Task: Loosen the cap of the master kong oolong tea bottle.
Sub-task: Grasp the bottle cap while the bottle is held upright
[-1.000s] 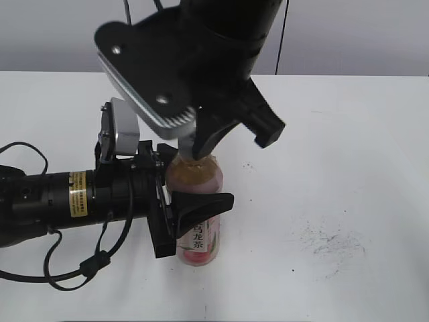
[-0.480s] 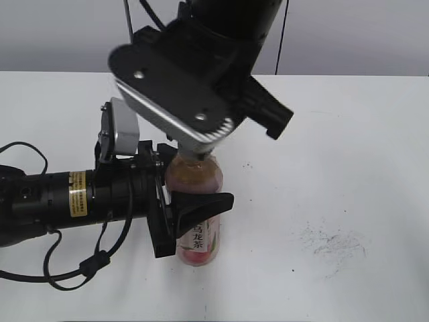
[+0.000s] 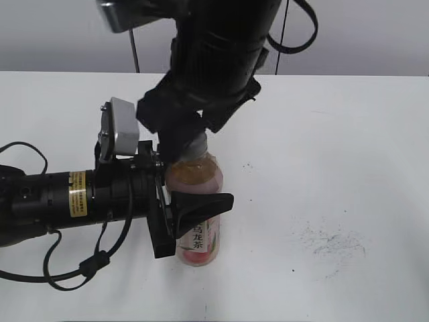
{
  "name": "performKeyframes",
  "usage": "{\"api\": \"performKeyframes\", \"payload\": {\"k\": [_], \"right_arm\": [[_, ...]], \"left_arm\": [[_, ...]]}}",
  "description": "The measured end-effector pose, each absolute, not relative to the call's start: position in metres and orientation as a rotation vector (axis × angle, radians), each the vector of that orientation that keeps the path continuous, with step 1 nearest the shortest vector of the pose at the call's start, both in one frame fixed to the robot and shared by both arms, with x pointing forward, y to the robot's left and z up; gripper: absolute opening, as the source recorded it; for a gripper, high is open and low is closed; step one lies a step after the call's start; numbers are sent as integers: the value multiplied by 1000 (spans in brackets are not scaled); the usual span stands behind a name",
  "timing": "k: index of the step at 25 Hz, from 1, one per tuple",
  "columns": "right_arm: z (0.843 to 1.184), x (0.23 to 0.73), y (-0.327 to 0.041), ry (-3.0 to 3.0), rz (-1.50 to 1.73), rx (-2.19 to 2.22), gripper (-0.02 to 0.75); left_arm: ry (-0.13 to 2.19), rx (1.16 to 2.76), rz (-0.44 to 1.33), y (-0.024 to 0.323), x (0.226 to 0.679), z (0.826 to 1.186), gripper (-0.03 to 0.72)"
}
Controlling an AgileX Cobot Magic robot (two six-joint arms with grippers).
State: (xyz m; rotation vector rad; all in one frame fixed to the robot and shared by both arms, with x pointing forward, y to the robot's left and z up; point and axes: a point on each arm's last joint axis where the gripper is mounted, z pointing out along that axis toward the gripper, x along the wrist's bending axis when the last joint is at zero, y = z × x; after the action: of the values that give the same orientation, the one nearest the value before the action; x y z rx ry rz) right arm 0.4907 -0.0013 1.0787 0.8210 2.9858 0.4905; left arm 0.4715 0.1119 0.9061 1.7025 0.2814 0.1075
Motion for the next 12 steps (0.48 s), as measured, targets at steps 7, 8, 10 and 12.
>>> {"api": "performKeyframes", "payload": {"k": [7, 8, 10, 12], "right_arm": [[1078, 494, -4, 2862, 460, 1172, 417], [1078, 494, -4, 2861, 459, 1178, 403], [1077, 494, -4, 2868, 458, 1170, 351], [1077, 493, -3, 2896, 465, 1094, 267]], "left_arm": [[278, 1703, 106, 112, 471, 906, 445], [278, 1703, 106, 112, 471, 906, 445], [278, 1703, 106, 112, 471, 906, 445], [281, 1703, 106, 112, 471, 906, 445]]}}
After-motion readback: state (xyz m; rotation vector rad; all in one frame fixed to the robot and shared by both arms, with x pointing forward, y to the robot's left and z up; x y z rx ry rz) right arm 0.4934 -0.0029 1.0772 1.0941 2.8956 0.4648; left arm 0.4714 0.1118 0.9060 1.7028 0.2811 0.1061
